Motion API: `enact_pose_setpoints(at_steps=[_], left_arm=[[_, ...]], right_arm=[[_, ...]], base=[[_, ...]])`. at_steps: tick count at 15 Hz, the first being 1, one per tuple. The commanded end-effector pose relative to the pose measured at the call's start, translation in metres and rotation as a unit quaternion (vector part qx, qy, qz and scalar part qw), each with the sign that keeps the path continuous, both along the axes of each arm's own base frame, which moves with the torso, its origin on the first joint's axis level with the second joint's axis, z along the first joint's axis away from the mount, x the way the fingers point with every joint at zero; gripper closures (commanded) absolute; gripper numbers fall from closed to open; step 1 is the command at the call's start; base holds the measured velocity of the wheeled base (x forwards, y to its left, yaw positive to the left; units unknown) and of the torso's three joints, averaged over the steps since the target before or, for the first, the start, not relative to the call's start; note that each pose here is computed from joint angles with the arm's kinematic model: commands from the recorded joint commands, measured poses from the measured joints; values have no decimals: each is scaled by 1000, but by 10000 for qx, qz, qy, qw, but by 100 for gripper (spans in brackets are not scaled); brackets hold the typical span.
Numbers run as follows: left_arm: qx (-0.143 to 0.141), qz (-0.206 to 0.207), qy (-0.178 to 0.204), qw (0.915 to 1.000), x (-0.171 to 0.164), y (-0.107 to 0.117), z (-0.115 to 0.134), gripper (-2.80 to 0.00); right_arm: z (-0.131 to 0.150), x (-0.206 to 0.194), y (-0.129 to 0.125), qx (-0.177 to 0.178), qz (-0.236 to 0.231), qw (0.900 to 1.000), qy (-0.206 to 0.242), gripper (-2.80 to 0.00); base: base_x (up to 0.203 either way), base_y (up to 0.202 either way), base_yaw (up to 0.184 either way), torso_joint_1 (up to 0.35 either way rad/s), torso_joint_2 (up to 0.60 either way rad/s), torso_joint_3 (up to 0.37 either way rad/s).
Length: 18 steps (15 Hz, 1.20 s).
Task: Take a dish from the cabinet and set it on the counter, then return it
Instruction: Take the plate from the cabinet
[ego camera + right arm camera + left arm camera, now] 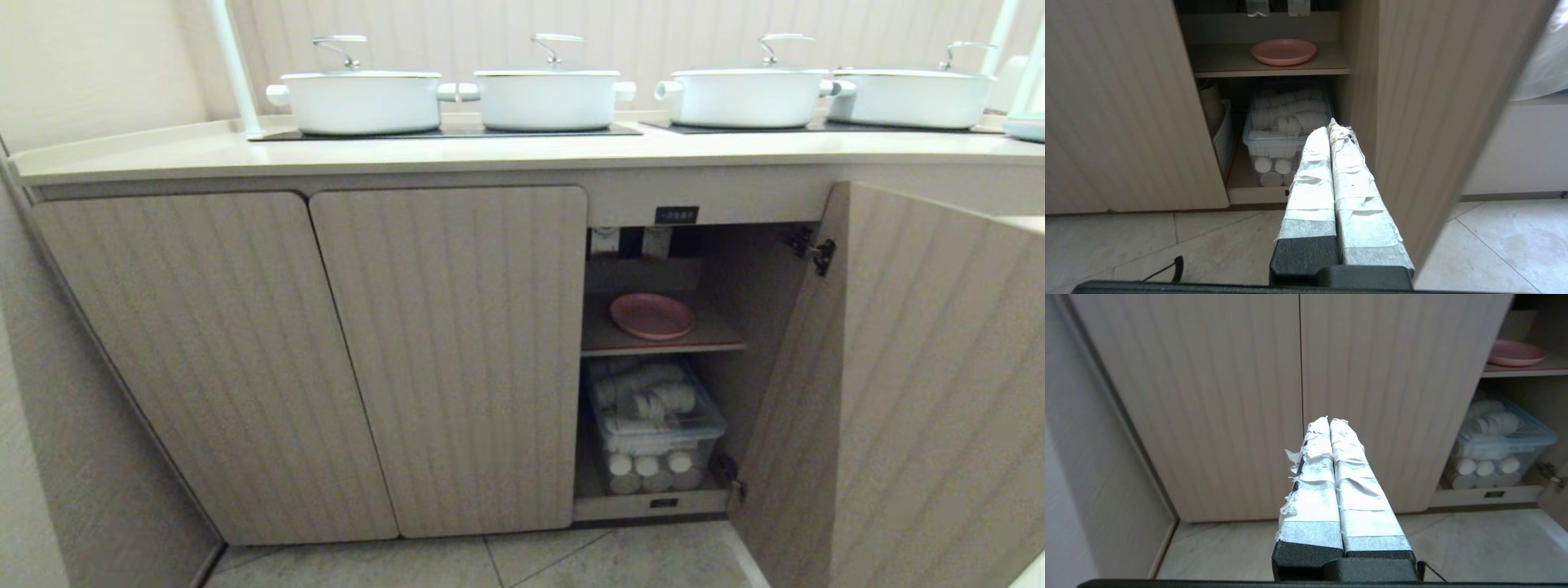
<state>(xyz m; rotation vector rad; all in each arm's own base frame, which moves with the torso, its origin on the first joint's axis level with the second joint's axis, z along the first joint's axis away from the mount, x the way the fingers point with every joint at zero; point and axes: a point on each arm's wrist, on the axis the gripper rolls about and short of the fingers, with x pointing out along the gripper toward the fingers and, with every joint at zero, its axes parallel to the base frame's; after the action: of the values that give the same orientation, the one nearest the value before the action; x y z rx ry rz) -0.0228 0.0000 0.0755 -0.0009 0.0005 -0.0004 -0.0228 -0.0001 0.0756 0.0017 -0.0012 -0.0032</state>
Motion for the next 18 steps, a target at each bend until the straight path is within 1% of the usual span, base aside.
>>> enact_pose_setpoints(at_steps=[1, 13, 18], left_arm=[[-3, -2, -3, 10000, 0, 0, 0, 0], [4, -2, 5, 10000, 0, 0, 0, 0], [-3, 2, 5, 10000, 0, 0, 0, 0]], right_arm=[[0, 0, 0, -1, 1, 10000, -2, 0], [0, 0, 0, -1, 1, 10000, -2, 0], [0, 0, 0, -1, 1, 10000, -2, 0]], base=[[203, 0, 3, 15, -1, 6], [191, 0, 2, 4, 1, 2], [12, 0, 0, 2, 1, 0]])
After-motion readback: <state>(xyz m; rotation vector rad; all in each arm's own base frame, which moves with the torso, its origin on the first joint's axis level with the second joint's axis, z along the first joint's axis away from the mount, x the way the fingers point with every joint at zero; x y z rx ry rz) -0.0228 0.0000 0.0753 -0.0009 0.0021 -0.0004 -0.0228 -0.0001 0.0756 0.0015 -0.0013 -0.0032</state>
